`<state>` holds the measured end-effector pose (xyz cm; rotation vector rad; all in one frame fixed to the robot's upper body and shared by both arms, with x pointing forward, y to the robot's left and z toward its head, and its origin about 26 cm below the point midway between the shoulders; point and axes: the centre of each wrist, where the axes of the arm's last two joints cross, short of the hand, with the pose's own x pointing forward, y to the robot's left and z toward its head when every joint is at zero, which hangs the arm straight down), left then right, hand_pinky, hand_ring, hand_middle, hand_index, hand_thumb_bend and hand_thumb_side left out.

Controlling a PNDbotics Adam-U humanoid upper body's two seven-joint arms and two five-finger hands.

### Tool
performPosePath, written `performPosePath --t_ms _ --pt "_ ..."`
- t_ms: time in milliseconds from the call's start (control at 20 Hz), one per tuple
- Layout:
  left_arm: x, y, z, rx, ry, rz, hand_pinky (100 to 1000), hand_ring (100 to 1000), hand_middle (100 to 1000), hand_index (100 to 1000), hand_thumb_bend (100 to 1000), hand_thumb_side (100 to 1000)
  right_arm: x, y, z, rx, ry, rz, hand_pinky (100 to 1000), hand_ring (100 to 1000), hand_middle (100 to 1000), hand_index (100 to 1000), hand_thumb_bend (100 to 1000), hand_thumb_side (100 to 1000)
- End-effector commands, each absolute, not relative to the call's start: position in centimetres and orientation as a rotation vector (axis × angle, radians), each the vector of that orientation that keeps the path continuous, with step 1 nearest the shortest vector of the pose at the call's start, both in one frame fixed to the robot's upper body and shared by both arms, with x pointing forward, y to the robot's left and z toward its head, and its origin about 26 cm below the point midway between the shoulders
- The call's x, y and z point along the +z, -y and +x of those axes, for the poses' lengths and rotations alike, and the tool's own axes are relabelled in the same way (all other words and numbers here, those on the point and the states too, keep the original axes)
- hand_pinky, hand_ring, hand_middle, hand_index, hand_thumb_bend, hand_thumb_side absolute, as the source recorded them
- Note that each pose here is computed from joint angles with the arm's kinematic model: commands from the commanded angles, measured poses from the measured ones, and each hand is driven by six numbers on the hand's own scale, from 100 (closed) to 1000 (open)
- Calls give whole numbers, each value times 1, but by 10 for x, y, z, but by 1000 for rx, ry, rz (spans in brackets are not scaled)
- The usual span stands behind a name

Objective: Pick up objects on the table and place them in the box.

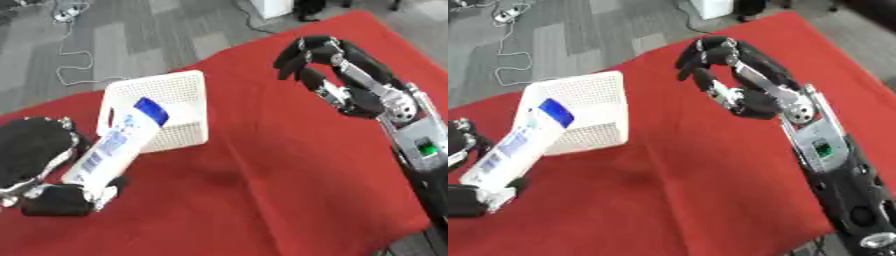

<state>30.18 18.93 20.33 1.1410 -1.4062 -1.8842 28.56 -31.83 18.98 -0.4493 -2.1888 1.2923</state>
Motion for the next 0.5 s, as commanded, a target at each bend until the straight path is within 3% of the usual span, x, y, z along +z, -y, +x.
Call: performPosePath --t_ms 50,500 --pt "215 -199 305 -1839 1388 1245 100 100 100 166 235 845 198 321 283 1317 2195 -481 466 640 681 678 118 1000" --pt "208 -206 334 -1831 1358 1349 100 100 100 162 243 847 199 320 283 1319 2199 -474 466 640 681 678 118 1000"
